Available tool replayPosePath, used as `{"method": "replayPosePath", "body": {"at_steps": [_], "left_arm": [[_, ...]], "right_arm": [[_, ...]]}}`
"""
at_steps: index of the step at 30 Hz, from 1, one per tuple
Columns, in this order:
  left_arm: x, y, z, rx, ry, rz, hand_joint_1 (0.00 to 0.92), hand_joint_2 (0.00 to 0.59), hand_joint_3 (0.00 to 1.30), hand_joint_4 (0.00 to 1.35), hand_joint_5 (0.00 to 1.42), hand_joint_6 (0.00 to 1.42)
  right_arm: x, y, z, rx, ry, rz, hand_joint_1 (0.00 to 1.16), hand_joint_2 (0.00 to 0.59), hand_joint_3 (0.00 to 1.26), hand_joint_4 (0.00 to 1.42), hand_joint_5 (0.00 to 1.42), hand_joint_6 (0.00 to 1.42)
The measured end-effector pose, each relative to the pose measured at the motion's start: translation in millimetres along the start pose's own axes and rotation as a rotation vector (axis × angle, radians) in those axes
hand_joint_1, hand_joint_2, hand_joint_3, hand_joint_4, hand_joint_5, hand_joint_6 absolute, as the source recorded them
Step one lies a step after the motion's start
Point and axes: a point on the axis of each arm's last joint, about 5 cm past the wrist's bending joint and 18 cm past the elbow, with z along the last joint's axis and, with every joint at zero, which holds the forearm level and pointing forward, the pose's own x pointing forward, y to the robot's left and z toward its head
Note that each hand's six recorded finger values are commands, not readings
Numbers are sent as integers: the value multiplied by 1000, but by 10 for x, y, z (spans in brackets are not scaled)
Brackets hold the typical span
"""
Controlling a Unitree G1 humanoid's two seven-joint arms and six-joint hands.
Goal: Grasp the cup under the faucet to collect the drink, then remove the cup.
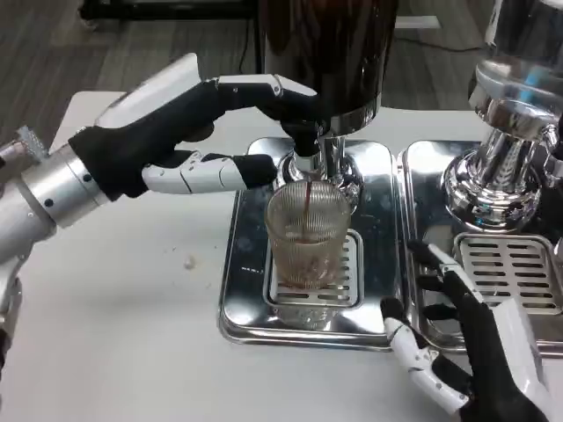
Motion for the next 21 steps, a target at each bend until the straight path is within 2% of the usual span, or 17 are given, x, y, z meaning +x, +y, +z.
{"method": "replayPosePath", "body": {"at_steps": [3, 7, 11, 15, 21], "left_arm": [[-1, -1, -1, -2, 2, 0, 0, 78, 353, 368, 397, 349], [-2, -4, -2, -3, 3, 3, 0, 79, 353, 370, 393, 348], [-3, -5, -2, -4, 3, 4, 0, 79, 353, 371, 390, 348], [-3, -6, -3, -5, 4, 3, 0, 78, 353, 371, 388, 348], [-3, -6, -3, -6, 4, 4, 0, 78, 356, 372, 387, 348]], "right_arm": [[60, -29, 24, 16, 4, 24, 463, 221, 3, 60, 216, 410], [173, -72, 86, 27, -19, 48, 481, 214, 0, 2, 154, 380], [233, -91, 117, 30, -13, 75, 481, 211, 0, 0, 90, 335], [317, -105, 144, 26, -7, 124, 469, 199, 0, 0, 17, 307], [435, -109, 183, 31, -7, 174, 465, 200, 0, 0, 1, 295]]}}
